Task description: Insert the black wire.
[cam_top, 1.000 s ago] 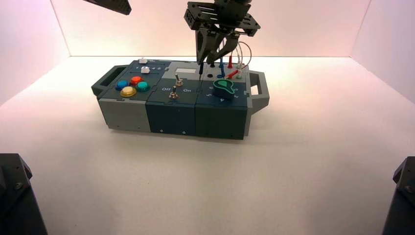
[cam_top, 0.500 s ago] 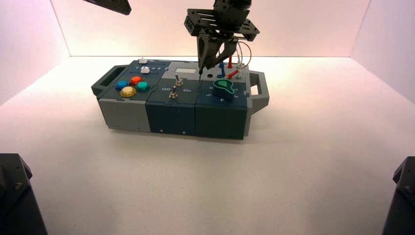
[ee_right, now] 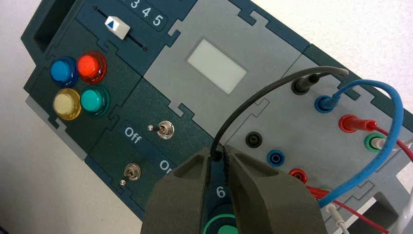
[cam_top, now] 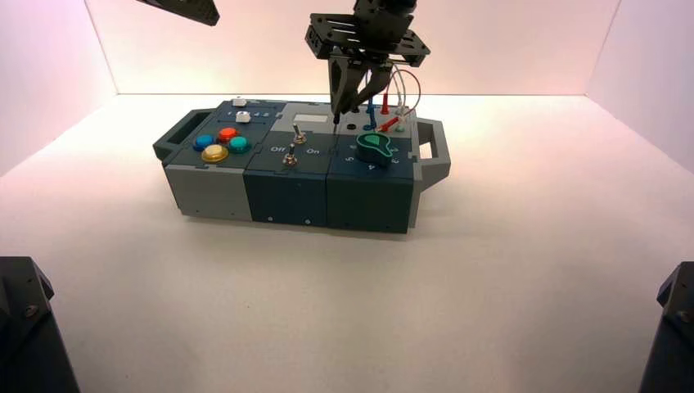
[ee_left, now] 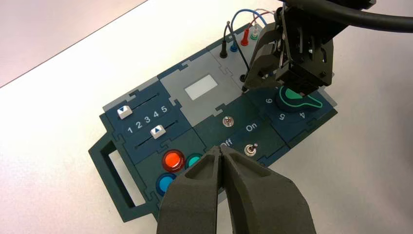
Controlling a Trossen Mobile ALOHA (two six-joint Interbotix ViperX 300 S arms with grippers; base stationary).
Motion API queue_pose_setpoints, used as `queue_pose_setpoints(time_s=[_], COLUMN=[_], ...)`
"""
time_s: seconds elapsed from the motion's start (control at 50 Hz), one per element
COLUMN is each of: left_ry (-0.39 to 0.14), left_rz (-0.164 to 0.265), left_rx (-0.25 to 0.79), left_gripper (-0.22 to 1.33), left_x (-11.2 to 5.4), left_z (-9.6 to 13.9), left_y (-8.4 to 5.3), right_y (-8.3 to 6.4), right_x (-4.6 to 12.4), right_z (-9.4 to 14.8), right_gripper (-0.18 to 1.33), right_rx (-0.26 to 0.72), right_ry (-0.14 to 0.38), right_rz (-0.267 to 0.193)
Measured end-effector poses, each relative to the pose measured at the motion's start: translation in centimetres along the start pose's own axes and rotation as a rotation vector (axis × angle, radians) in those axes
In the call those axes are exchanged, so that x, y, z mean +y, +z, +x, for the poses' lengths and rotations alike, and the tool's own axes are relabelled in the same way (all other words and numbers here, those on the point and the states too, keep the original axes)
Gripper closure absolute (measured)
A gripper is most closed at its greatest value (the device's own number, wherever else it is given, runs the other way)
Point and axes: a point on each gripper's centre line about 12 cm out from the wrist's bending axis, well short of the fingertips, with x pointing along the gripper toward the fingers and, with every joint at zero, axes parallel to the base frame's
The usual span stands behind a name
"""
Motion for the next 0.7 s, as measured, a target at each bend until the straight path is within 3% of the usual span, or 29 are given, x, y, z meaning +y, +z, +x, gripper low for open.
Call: queue_pose_setpoints(time_s=[0.1,0.14,0.18,0.3,0.7], left_ry=[0.0,0.0,0.0,-0.001,0.001], left_rz=[-0.002,-0.002,0.0,0.001,-0.001], left_rx=[0.0,0.0,0.0,0.0,-0.001], left_gripper=[1.28,1.28,1.28,1.28,1.28], left_x=[0.0,0.0,0.0,-0.04,-0.02], left_z=[0.0,0.0,0.0,0.01,0.03], left_y=[0.0,0.0,0.0,0.01,-0.02], right_y=[-0.03,-0.01,-0.07,-0.04,0.53], right_x=[-0.02,-0.04,0.0,-0.07,0.0], right_z=[0.06,0.06,0.12,0.09,-0.46], right_gripper=[0.85,0.91,1.06,1.16,1.17], right_rx=[0.002,0.0,0.004,0.005,0.031], right_ry=[-0.001,-0.003,-0.003,-0.005,-0.018], right_rz=[-0.001,-0.004,-0.006,-0.009,-0.054])
